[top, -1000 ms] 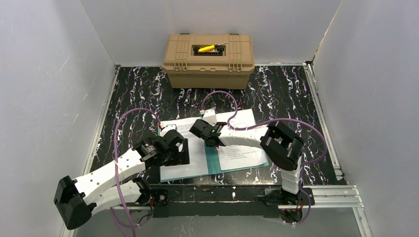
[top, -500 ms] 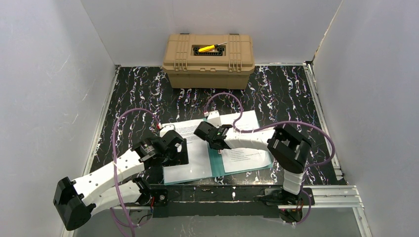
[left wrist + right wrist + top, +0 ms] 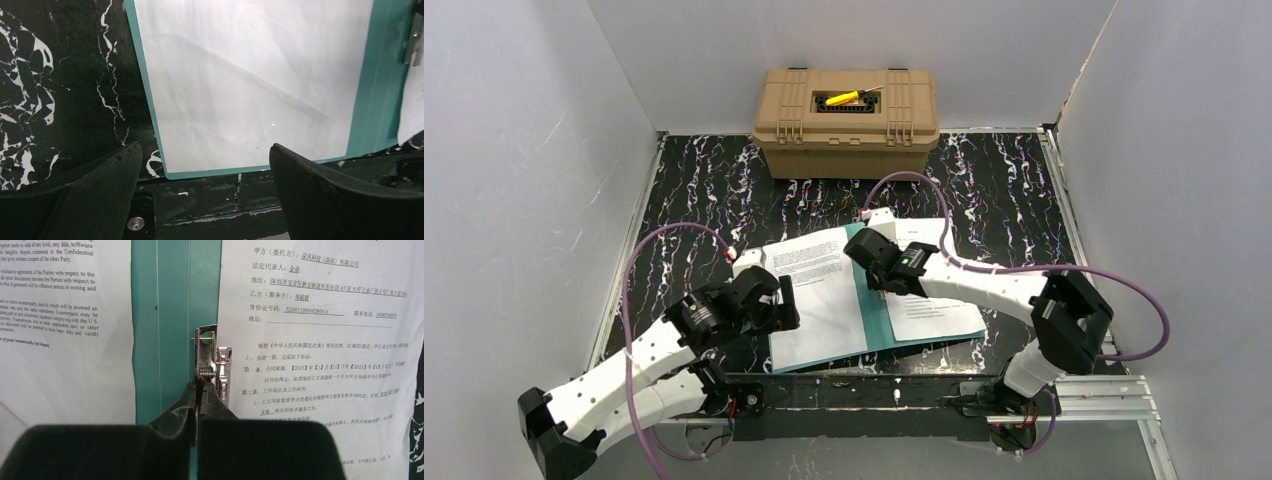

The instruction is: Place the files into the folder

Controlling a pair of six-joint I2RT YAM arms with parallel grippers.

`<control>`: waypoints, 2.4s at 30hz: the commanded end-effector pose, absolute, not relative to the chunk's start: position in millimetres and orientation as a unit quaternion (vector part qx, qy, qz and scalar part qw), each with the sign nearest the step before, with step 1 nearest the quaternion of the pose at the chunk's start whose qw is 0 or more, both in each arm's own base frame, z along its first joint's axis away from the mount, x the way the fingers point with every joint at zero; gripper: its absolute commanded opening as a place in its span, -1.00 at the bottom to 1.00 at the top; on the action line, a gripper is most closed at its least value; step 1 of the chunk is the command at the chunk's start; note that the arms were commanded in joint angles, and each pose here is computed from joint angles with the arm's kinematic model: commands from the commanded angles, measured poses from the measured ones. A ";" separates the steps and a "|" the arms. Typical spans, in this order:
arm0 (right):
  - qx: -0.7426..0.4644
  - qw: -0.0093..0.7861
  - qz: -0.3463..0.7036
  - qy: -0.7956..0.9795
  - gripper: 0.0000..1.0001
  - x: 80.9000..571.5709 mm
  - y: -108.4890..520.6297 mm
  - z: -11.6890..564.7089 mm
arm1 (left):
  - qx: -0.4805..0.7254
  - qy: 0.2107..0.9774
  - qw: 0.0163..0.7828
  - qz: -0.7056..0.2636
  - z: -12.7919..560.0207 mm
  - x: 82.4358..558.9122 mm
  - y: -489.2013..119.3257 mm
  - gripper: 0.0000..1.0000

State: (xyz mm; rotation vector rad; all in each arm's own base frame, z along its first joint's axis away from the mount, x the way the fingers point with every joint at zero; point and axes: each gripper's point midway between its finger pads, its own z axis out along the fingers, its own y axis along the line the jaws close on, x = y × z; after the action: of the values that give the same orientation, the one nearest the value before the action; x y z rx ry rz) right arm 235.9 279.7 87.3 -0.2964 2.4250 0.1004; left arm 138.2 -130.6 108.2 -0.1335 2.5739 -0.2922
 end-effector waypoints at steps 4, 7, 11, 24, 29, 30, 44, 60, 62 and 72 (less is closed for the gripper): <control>-0.099 0.359 0.073 0.925 -0.97 242.6 255.6 122.5 | -0.075 0.934 0.321 -0.141 127.3 147.0 -121.8 0.96; -0.095 0.359 0.089 0.924 -0.97 244.4 248.1 133.8 | -0.086 0.930 0.317 -0.165 126.3 146.1 -124.9 0.97; -0.087 0.367 0.112 0.919 -0.97 246.9 240.3 153.8 | -0.105 0.925 0.308 -0.197 119.7 146.3 -128.6 0.97; -0.084 0.374 0.183 0.905 -0.97 243.4 233.7 201.1 | -0.140 0.890 0.277 -0.335 123.4 144.7 -155.6 0.96; -0.086 0.372 0.210 0.900 -0.97 240.4 238.1 211.8 | -0.147 0.866 0.269 -0.394 130.9 142.5 -168.6 0.94; -0.086 0.372 0.211 0.900 -0.97 240.4 238.3 212.7 | -0.151 0.861 0.266 -0.406 132.6 141.9 -170.9 0.90; -0.082 0.361 0.200 0.907 -0.97 238.1 233.1 195.9 | -0.157 0.830 0.255 -0.471 148.0 134.6 -181.4 -0.37; -0.103 0.302 0.214 0.923 -0.70 237.2 256.0 142.6 | -0.139 0.845 0.304 -0.418 183.5 131.3 -158.6 -1.00; -0.105 0.299 0.215 0.924 -0.36 238.8 258.7 140.2 | -0.135 0.854 0.305 -0.399 184.6 130.7 -153.9 -1.00; -0.105 0.321 0.170 0.926 0.58 250.9 245.3 143.0 | -0.094 0.893 0.293 -0.328 187.8 127.5 -140.1 -1.00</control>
State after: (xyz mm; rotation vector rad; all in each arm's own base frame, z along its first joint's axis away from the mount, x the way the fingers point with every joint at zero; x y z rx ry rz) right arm 233.0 249.6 125.2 -0.2927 2.5058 0.4995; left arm 129.9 -149.6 182.9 -0.3297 2.3515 -0.9634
